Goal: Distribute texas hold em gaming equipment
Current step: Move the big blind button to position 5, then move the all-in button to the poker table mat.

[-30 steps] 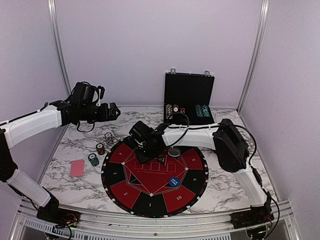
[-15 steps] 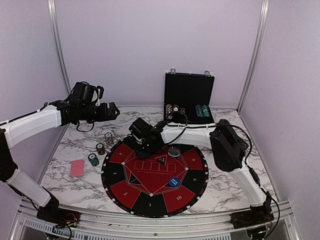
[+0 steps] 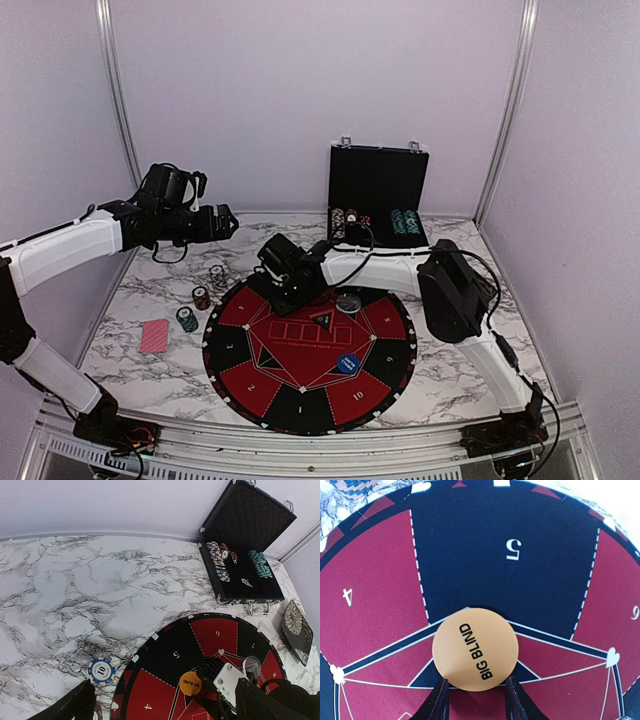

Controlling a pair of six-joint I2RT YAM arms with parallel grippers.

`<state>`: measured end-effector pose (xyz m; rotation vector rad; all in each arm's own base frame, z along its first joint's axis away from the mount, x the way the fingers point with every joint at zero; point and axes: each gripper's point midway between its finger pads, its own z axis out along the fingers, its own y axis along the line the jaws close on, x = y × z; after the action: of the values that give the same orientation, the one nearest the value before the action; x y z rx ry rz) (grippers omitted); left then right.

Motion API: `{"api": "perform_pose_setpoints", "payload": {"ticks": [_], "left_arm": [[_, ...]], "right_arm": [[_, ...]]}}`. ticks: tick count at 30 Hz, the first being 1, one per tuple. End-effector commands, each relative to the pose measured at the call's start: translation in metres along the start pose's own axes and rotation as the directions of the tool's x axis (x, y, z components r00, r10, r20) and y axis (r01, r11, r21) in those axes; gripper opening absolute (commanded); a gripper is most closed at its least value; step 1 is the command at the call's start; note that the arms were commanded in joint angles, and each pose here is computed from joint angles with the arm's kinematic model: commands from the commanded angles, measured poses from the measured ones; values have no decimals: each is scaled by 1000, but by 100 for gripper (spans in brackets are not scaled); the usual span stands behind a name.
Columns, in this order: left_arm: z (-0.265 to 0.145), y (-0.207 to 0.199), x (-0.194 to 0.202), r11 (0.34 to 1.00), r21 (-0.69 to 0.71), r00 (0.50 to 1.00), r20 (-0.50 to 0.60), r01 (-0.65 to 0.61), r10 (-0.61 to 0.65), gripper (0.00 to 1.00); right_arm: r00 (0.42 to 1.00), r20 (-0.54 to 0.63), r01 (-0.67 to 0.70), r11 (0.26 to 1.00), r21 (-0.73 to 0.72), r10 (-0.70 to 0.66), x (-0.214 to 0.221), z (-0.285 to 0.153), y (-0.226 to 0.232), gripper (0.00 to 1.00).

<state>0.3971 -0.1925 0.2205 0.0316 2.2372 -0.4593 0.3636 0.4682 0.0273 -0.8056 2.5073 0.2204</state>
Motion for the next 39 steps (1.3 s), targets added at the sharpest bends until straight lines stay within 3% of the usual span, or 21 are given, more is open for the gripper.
{"api": "perform_pose_setpoints", "payload": {"ticks": [1, 10, 24, 39], "left_arm": [[-1, 3, -4, 1000, -5, 1000, 15, -6, 6, 99], [-3, 2, -5, 1000, 0, 1000, 17, -2, 2, 99], [-3, -1, -6, 1000, 17, 1000, 15, 3, -4, 99], [-1, -3, -6, 1000, 21, 1000, 10, 15, -15, 99]], "right_arm": [[1000, -25, 5, 1000, 7, -5, 4, 10, -5, 36], [1000, -10, 11, 1000, -3, -12, -6, -1, -3, 36], [998, 58, -4, 1000, -27, 6, -27, -52, -4, 40], [998, 12, -68, 998, 16, 67, 20, -74, -43, 52]]}}
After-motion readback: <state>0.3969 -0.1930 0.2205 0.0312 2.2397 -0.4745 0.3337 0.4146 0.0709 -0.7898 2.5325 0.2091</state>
